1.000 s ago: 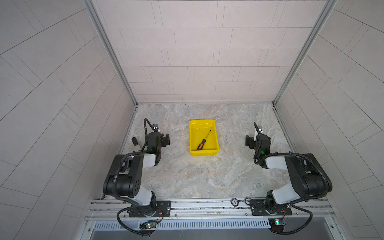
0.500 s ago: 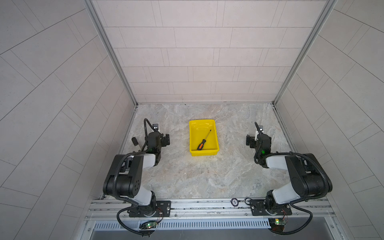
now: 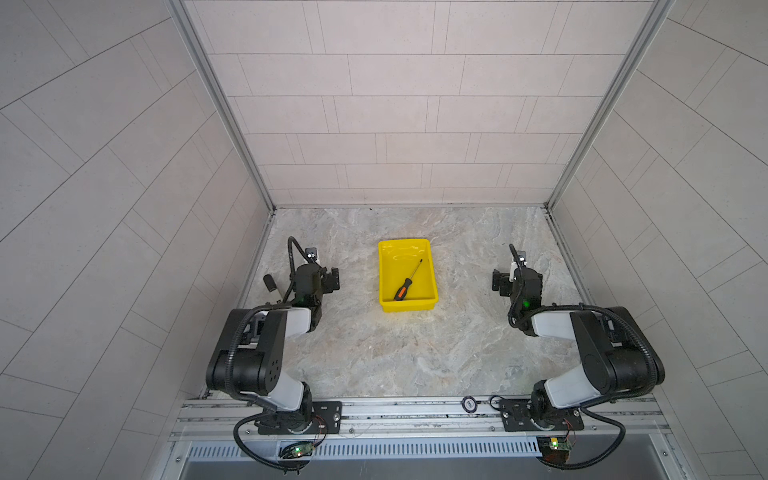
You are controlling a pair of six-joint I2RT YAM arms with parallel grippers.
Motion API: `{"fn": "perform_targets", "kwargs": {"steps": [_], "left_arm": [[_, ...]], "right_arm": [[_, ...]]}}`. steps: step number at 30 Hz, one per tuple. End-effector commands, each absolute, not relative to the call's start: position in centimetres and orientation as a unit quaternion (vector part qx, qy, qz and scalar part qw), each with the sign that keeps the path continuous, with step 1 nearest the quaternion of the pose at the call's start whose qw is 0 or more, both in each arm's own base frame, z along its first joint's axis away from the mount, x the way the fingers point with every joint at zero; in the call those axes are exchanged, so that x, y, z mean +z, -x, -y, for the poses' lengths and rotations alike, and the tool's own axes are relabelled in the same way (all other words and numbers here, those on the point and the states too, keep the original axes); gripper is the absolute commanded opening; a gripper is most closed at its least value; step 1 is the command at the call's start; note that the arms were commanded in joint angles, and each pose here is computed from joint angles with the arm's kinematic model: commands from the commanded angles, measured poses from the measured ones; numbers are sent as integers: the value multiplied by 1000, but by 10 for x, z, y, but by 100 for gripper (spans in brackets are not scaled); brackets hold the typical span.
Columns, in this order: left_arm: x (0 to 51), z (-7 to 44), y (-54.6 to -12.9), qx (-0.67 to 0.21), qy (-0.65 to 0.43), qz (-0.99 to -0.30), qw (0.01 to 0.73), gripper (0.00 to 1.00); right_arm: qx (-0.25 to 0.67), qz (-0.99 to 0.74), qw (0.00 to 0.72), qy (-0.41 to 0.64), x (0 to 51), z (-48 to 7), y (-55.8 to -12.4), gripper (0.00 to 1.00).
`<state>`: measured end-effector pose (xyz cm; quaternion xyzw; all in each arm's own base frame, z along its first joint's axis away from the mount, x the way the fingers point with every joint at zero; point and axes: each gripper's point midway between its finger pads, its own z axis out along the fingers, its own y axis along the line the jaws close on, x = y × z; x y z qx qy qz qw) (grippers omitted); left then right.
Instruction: Put the screwdriver in the bin
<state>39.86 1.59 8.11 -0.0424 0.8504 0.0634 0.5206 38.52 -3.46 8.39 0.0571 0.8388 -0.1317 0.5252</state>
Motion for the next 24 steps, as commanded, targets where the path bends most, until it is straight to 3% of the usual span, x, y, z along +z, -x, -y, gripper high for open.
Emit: {"fn": "perform_targets", "kwargs": {"steps": [1,24], "left_arm": [[81,-18,-399,70,42,-849,522,100],[81,-19,-398,70,42,-849,522,100]], "right_arm": [[-135,-834,531,-62,89,37,-389,100],[-126,-838,530,-40,88,28,-391,99]]}}
